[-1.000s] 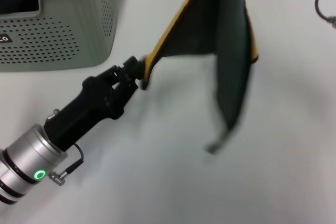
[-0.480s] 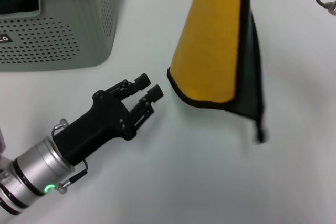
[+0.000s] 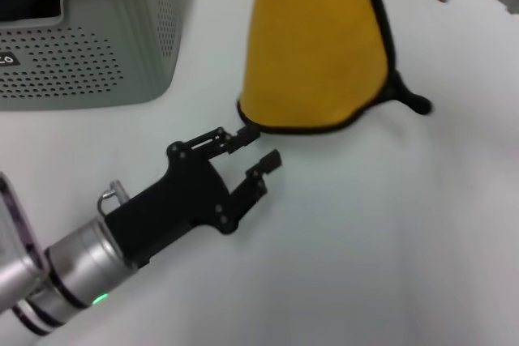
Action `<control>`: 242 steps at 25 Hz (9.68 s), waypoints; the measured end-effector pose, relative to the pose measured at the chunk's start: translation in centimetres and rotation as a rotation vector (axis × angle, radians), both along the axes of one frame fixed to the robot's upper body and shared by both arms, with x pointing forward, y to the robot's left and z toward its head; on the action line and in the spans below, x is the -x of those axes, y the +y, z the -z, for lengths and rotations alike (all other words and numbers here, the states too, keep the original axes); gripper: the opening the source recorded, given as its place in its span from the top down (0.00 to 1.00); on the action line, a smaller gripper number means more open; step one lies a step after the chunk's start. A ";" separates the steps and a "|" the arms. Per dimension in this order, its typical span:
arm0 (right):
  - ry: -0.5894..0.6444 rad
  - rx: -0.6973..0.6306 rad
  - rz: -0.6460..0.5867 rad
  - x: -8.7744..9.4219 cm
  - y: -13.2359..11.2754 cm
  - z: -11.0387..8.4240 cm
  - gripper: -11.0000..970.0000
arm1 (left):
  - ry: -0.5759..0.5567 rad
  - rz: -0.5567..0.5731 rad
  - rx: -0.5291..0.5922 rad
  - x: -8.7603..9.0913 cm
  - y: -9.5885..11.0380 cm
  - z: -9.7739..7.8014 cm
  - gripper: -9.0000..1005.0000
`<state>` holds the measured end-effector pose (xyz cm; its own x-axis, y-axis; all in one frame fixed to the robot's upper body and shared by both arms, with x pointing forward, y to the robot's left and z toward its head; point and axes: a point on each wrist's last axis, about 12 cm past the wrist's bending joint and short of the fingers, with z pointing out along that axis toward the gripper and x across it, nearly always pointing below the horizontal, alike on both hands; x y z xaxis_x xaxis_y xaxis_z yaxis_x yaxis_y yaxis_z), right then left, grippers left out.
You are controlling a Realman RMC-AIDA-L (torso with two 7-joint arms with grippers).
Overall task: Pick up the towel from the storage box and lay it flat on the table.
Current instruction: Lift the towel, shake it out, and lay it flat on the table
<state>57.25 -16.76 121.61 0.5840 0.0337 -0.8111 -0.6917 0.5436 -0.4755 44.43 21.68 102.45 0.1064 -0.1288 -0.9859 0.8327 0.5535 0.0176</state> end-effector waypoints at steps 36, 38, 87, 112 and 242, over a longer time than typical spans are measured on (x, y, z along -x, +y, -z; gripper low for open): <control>-0.009 -0.002 -0.084 -0.2 5.2 -2.0 0.97 | 0.261 -0.030 0.143 -3.2 -4.3 -0.4 0.62; -0.010 -0.006 -0.083 -0.1 5.1 -1.9 0.97 | 0.278 -0.038 0.190 -3.1 -3.9 -0.5 0.62; -0.005 -0.065 0.015 0.1 2.5 0.8 0.97 | 0.324 0.011 0.447 -1.4 -0.1 -1.8 0.63; 0.160 -0.006 -0.049 3.2 3.3 5.4 0.97 | 0.212 -0.191 0.509 -2.6 1.6 -2.4 0.63; 0.031 0.207 0.076 0.8 12.4 -4.1 0.95 | -0.087 -0.977 -0.169 -2.4 1.6 0.3 0.42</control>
<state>56.44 -4.37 125.69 0.5529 -0.1793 -0.8138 -0.6684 0.4878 -0.5616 46.80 23.29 102.13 0.1634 0.1951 -0.9671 0.0050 0.9801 0.1985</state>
